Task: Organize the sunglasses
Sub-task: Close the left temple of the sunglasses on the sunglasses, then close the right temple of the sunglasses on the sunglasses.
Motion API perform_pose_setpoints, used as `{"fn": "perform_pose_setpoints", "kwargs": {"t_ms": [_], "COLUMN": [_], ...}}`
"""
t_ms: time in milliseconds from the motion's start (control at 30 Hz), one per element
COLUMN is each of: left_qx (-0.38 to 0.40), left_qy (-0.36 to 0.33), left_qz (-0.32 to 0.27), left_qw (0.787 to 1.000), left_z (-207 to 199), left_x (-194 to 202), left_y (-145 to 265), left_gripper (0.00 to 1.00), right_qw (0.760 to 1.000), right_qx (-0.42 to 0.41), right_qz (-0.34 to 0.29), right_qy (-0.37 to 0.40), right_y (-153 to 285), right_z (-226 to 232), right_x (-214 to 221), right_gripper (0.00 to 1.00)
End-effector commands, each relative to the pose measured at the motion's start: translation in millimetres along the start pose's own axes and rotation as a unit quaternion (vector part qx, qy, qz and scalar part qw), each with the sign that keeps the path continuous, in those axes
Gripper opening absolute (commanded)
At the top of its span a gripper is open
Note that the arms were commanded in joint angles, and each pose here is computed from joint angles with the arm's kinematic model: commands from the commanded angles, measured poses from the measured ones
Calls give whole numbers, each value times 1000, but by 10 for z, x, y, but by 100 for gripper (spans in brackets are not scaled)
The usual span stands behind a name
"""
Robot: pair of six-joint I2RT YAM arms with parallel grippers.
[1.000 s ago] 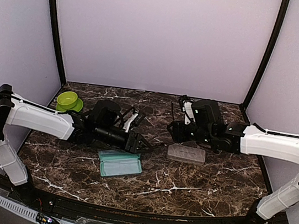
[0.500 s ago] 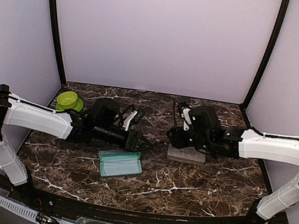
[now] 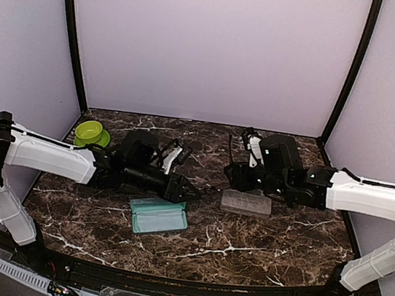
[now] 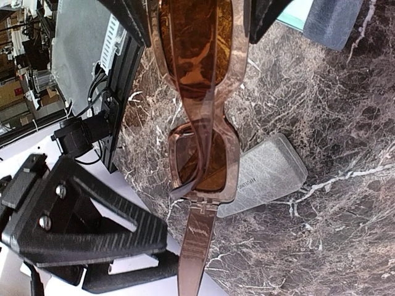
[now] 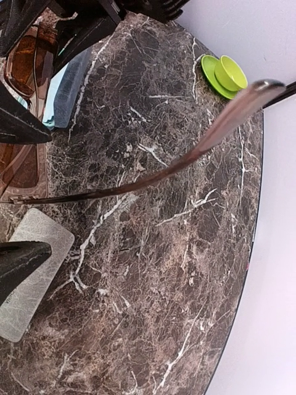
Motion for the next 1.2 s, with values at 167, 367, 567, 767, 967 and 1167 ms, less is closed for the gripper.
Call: {"fn": "perform_pose_setpoints", "kwargs": {"t_ms": [167, 367, 567, 767, 967, 1167], "left_qx": [16, 26, 33, 34, 31, 30], "left_qy": [-33, -38, -43, -44, -45, -43], "left_qz": [-5, -2, 4, 5, 7, 9], "left_qw": [999, 999, 999, 998, 998, 999], "left_z": [-138, -182, -216, -231, -220, -212], "left_x": [-11, -6, 19, 22, 7, -2], "left_y": [80, 75, 59, 47, 15, -9], "left_gripper": [0, 0, 0, 0, 0, 0], "right_qw": [999, 999, 1000, 1000, 999, 999], "right_qx": [-22, 1, 17, -9, -29, -27], "right_qz": [-41, -47, -23, -9, -12, 2], "right_qy": [-21, -27, -4, 13, 12, 23], "right_y": [221, 294, 128, -11, -14, -83], "right_z": [-137, -359, -402, -285, -154, -44], "right_x": [-298, -331, -305, -303, -308, -201], "right_gripper": [48, 44, 42, 37, 35, 35]}}
Point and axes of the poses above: each gripper's point midway between its finger pads, its own y axis back along the fingers, its own z axis along the line the jaws close on, x = y × z, the point moved 2 cm from there along y, back along the fingers, and after that the axes turned 4 degrees about y, right-handed, at the moved point
